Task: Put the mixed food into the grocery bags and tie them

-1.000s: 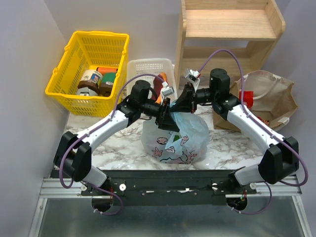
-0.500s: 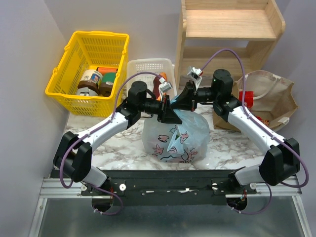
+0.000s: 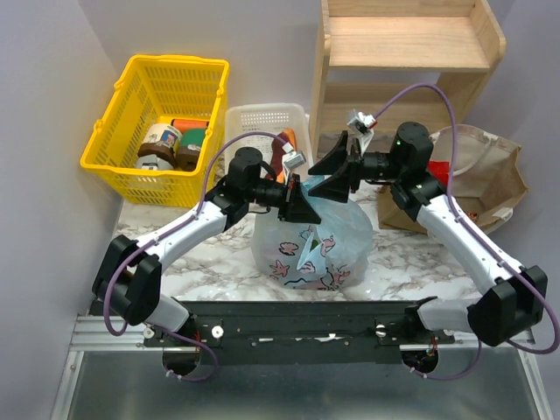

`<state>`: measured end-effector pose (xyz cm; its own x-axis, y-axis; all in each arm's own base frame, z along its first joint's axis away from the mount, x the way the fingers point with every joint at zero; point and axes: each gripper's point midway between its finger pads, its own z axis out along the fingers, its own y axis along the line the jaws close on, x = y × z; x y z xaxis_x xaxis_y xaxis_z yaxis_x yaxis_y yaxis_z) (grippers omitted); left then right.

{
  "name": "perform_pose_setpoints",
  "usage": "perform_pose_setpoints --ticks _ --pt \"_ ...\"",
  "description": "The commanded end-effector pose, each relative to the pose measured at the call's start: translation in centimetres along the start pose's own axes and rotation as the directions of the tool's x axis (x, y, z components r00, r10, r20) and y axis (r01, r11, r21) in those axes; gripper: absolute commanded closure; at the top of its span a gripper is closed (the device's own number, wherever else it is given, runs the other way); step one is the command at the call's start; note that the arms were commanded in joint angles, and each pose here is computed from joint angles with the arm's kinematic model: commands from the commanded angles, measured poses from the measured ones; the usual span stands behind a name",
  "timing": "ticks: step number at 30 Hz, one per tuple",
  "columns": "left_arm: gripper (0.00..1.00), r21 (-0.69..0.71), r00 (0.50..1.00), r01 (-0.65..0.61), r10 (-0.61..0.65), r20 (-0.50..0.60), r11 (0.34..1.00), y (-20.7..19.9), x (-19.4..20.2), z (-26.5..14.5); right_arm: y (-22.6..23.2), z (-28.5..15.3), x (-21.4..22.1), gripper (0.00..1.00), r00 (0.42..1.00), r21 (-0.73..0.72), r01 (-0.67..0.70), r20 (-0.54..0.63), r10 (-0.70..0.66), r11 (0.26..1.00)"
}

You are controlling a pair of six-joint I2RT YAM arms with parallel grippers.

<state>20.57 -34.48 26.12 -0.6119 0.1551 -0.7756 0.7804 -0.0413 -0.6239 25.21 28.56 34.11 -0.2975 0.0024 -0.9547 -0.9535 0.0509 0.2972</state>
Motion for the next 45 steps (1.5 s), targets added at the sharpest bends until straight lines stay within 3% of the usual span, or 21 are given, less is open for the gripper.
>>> perform_pose_setpoints --ticks 1,10,25,26,32,37,41,42,43,45 --pt "1.00 -0.018 0.999 -0.034 0.034 -0.028 0.999 0.1 0.3 0.0 1.9 -1.5 -3.2 0.19 0.998 0.005 0.016 0.053 -0.016 1.000" --pt "1.00 0.002 0.996 -0.088 0.088 -0.036 0.996 -0.9 0.4 -0.4 -1.6 -2.5 -2.5 0.20 0.993 0.145 -0.096 0.084 0.084 0.985" --pt "1.00 0.026 0.991 -0.125 0.126 -0.036 0.992 -1.6 0.5 -0.4 -1.6 -2.1 3.0 0.27 0.987 0.033 -0.150 0.054 0.149 0.988" --pt "1.00 0.028 0.991 -0.124 0.125 -0.038 0.992 -1.6 0.6 -0.3 -1.3 -2.0 2.3 0.30 0.992 0.004 -0.105 0.074 0.104 0.994" --pt "1.00 0.033 0.991 -0.126 0.127 -0.042 0.991 -1.7 0.8 -0.2 -1.2 -1.7 2.5 0.55 0.987 -0.050 -0.118 0.102 0.122 0.992" --pt "1.00 0.038 0.990 -0.128 0.130 -0.047 0.991 -1.7 0.9 -0.2 -1.2 -1.7 2.4 0.68 0.988 -0.040 -0.097 0.118 0.102 0.994" --pt "1.00 0.024 0.988 -0.137 0.139 -0.064 0.990 -1.4 1.2 -0.1 -1.4 -1.8 2.2 0.96 0.987 -0.013 -0.089 0.132 0.090 0.996" --pt "0.97 0.001 0.988 -0.138 0.138 -0.066 0.990 -1.0 1.1 -0.1 -1.5 -1.8 2.3 0.99 0.987 -0.007 -0.088 0.133 0.088 0.996" --pt "0.88 -0.013 0.988 -0.138 0.136 -0.075 0.990 -0.9 1.3 -0.2 -1.6 -1.8 2.3 0.99 0.988 0.001 -0.074 0.132 0.073 0.997" --pt "0.62 -0.027 0.983 -0.165 0.162 -0.087 0.986 -0.8 1.0 -0.4 -1.9 -1.9 2.4 0.99 0.988 0.033 -0.088 0.126 0.083 0.996"
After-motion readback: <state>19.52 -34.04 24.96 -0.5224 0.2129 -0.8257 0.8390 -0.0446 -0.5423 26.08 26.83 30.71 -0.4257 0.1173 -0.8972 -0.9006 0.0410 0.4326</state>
